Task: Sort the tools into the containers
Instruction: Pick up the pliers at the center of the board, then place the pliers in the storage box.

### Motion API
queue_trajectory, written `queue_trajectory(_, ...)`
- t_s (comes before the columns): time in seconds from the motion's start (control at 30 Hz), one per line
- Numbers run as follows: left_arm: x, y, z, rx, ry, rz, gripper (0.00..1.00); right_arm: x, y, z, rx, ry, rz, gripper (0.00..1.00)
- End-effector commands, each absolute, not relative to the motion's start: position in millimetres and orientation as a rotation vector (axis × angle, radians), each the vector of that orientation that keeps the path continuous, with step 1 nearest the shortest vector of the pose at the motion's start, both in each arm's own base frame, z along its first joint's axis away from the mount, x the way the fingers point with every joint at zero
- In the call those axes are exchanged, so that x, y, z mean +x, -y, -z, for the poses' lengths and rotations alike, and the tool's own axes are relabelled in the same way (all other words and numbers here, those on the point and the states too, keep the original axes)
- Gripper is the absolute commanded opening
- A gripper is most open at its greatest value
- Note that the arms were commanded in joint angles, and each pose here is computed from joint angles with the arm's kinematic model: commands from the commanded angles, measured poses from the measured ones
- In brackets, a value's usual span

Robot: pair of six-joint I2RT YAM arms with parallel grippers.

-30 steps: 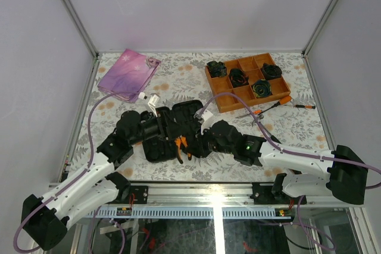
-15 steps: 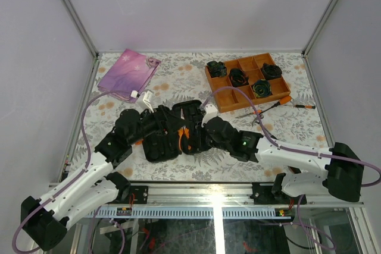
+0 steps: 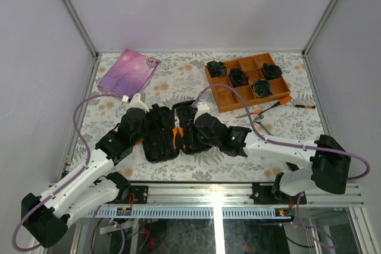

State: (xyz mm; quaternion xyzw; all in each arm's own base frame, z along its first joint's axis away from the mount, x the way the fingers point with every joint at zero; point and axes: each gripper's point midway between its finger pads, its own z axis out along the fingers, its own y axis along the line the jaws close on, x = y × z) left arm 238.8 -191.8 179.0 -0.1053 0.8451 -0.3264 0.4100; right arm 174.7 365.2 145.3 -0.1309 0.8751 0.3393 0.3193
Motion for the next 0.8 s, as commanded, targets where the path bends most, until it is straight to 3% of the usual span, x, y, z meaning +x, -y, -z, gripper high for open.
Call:
queue_trajectory(0.0, 243.4, 149.7, -174.4, -0.458, -2.099, 0.619, 0.66, 188.8, -376.0, -161.6, -0.269, -2.259, -0.89, 0.0)
queue_trajectory(0.43, 255.5, 63.0, -101.1, -0.716, -2.297, 0.222, 0.72, 190.8, -368.5, -153.0, -0.285, -2.275, -0.824, 0.0)
queue_trajectory(0.67, 276.0, 60.7, -69.7, -0.721, -2.374, 0.273, 0.71, 188.2, -365.6, -154.8, -0.308, -2.268, -0.827, 0.0)
queue_trajectory(0.77, 277.5, 66.4, -56.8, -0.713, -2.413, 0.296, 0.64, 187.5, -364.0, -156.1, -0.313, -2.265, -0.827, 0.0)
